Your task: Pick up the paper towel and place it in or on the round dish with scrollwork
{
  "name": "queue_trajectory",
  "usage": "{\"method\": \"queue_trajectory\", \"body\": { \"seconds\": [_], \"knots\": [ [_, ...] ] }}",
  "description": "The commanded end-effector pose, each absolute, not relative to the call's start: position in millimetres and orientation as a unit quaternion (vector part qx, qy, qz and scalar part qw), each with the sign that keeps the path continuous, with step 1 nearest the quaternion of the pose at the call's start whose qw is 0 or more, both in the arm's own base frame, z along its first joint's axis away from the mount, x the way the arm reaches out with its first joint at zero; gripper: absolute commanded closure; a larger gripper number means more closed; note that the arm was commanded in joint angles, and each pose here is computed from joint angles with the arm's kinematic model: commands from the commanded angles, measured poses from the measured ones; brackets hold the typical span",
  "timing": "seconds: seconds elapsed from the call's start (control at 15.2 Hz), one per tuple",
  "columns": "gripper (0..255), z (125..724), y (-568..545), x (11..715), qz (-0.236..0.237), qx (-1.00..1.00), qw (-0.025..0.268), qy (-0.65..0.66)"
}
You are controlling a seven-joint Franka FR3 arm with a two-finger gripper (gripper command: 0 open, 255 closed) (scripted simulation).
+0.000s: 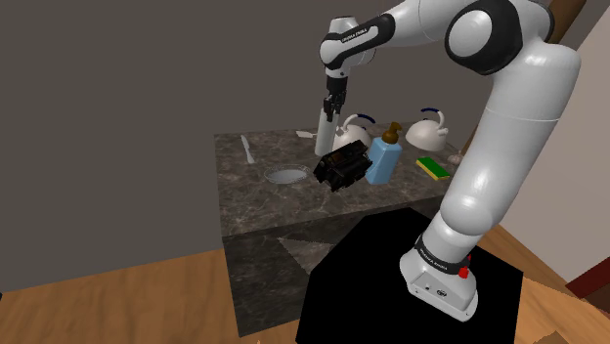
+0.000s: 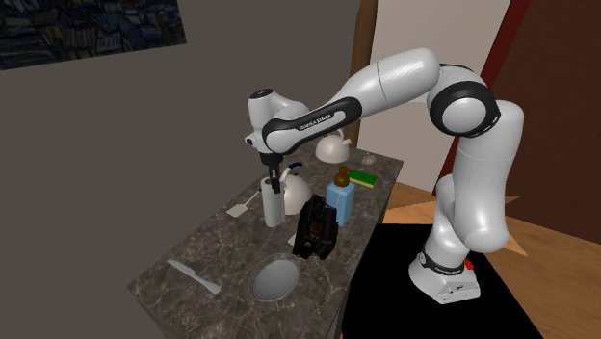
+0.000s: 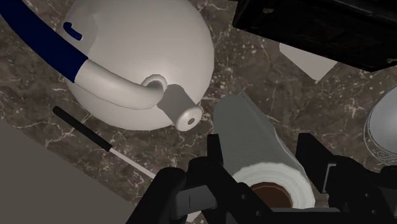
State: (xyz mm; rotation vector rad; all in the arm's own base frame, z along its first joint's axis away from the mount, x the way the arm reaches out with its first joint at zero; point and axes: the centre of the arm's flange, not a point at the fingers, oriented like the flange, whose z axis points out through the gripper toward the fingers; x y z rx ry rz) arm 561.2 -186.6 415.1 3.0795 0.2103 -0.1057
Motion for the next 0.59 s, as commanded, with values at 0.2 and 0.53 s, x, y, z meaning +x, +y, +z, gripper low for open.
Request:
{"method": "queue_trajectory", "body": {
  "seconds": [0.2, 0.53],
  "knots": [
    [255, 414.9, -186.8, 561.1, -0.034, 0.997, 0.027, 0.068],
    [255, 420.1, -186.8, 561.1, -0.034, 0.997, 0.027, 0.068]
  ]
}}
